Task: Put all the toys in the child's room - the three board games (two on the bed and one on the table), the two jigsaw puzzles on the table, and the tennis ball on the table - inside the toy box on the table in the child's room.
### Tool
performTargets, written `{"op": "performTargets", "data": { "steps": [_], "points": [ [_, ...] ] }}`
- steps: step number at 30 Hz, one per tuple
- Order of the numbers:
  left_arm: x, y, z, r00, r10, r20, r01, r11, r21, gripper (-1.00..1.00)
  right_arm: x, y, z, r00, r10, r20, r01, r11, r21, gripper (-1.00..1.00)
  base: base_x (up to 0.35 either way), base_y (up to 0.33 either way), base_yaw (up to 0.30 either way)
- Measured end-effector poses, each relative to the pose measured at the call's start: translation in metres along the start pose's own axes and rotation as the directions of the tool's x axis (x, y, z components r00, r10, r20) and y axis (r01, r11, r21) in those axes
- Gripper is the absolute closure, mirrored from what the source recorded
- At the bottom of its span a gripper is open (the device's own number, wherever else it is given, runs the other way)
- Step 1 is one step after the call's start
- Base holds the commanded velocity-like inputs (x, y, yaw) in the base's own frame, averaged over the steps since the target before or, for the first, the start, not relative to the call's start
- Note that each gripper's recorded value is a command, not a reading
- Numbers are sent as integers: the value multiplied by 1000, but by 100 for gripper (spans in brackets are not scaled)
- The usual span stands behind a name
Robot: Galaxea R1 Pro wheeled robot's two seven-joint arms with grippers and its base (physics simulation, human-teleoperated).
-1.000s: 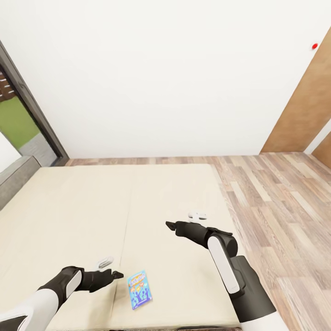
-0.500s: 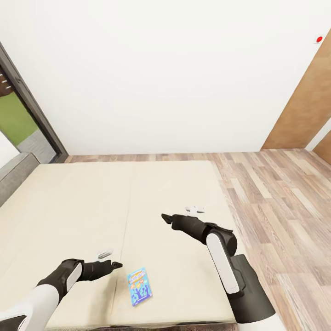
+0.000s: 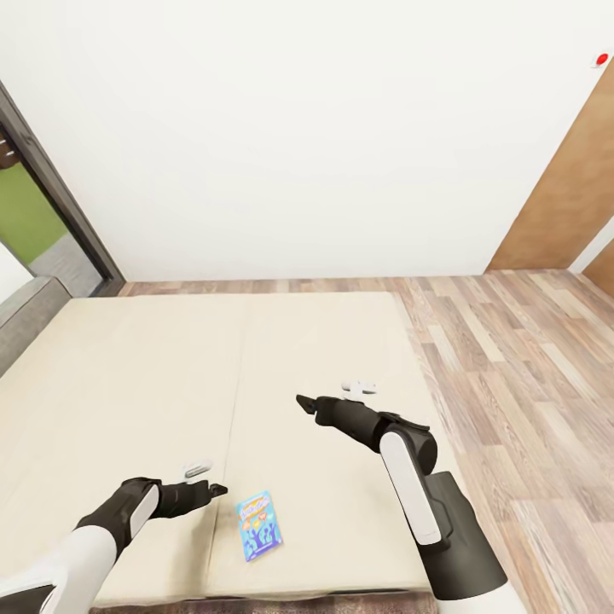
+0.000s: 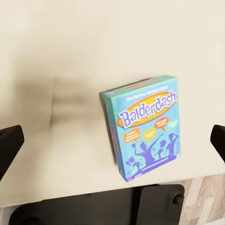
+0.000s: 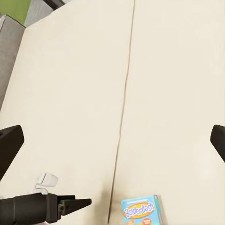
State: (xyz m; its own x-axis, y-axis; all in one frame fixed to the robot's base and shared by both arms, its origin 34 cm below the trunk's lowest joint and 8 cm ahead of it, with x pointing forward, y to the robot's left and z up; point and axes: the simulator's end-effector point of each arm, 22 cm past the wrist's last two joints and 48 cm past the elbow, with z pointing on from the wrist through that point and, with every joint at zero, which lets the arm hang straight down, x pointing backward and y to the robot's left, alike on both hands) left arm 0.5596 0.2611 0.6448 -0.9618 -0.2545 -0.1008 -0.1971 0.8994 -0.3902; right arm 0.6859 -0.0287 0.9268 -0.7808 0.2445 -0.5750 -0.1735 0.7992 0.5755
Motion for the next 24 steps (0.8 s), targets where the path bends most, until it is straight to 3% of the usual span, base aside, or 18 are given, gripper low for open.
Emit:
{"op": "performTargets", "data": {
  "steps": [24],
  "points": [
    [15, 9, 14, 999, -13, -33, 12, 1000, -13, -100, 14, -15, 11, 999, 27, -30, -26, 1000, 14, -100, 0, 0, 0]
  ]
}}
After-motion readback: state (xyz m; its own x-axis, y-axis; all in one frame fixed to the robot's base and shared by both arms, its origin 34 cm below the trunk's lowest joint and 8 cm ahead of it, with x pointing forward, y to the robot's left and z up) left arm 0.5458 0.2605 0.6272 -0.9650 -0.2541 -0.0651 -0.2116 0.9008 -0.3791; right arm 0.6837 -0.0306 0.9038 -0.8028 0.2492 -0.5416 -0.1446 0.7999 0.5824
